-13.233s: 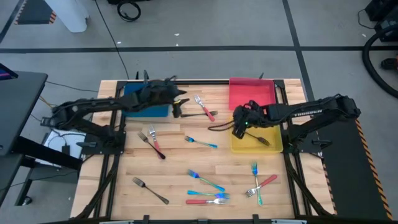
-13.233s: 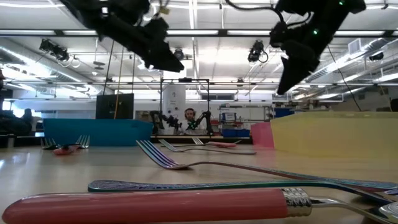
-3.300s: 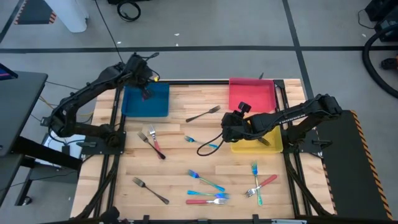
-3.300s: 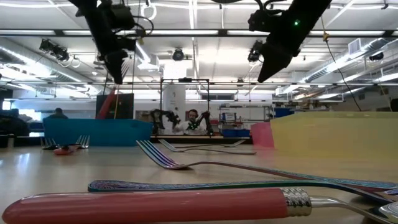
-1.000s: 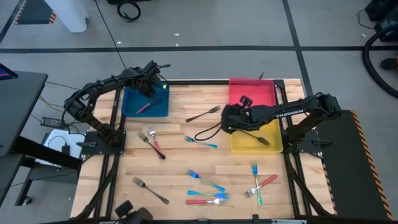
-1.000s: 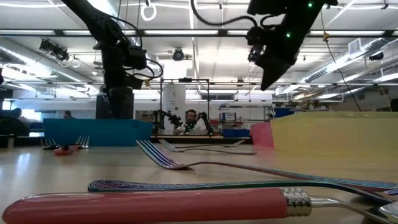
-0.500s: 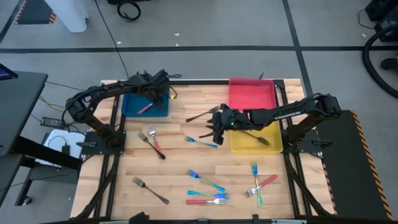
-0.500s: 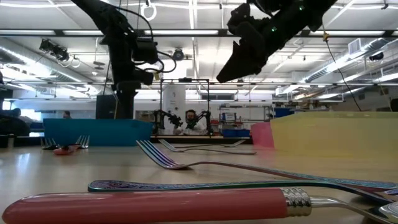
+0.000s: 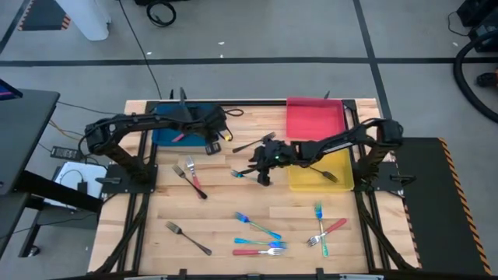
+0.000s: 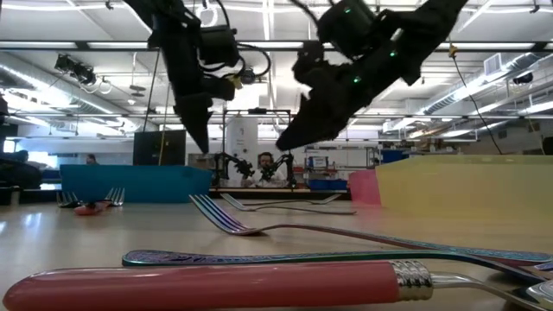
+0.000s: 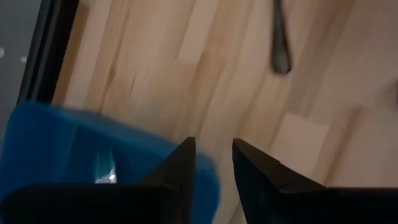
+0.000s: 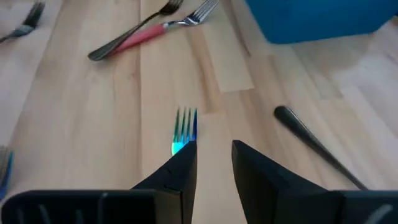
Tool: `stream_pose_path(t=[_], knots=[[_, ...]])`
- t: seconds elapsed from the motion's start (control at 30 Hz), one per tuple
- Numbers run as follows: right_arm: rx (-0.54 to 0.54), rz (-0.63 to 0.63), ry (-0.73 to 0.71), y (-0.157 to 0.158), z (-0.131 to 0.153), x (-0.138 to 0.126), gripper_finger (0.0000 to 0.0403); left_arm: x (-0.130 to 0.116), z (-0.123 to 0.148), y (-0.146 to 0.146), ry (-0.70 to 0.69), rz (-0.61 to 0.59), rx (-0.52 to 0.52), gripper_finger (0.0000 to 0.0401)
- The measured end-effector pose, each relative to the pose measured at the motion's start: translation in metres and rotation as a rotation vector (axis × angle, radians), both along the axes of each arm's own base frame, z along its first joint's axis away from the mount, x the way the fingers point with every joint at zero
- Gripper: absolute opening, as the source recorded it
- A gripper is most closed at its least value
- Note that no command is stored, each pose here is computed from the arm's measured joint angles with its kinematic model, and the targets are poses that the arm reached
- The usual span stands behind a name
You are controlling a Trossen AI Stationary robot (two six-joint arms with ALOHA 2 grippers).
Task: Sort silverware by color (type)
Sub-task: Put the blue fork into the red bin
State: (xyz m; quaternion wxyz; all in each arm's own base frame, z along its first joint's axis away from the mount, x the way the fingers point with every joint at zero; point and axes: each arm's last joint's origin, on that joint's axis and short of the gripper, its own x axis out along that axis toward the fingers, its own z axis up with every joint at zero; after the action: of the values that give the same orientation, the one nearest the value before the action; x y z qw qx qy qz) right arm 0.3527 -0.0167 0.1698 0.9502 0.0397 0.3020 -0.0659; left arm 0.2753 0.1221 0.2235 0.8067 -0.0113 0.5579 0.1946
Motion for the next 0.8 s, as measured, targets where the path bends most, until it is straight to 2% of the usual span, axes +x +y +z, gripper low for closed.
stream_pose_path(t=[0.27,0.4,0.7,0.8], knots=[[0.059,0.090,0.125,0.007,-0.027,0.027,0.0108,0.020,0.007,-0.015,-0.147,-0.051,0.047,0.0105],[0.083,0.140,0.150,0.014,-0.035,0.035,0.0108,0.022,0.008,-0.017,-0.158,-0.074,0.059,0.0105],[0.036,0.089,0.218,0.020,-0.043,0.037,0.0108,0.022,0.008,-0.016,-0.163,-0.079,0.066,0.0105],[-0.001,0.035,0.244,0.019,-0.045,0.035,0.0108,0.023,0.009,-0.016,-0.168,-0.078,0.067,0.0105]])
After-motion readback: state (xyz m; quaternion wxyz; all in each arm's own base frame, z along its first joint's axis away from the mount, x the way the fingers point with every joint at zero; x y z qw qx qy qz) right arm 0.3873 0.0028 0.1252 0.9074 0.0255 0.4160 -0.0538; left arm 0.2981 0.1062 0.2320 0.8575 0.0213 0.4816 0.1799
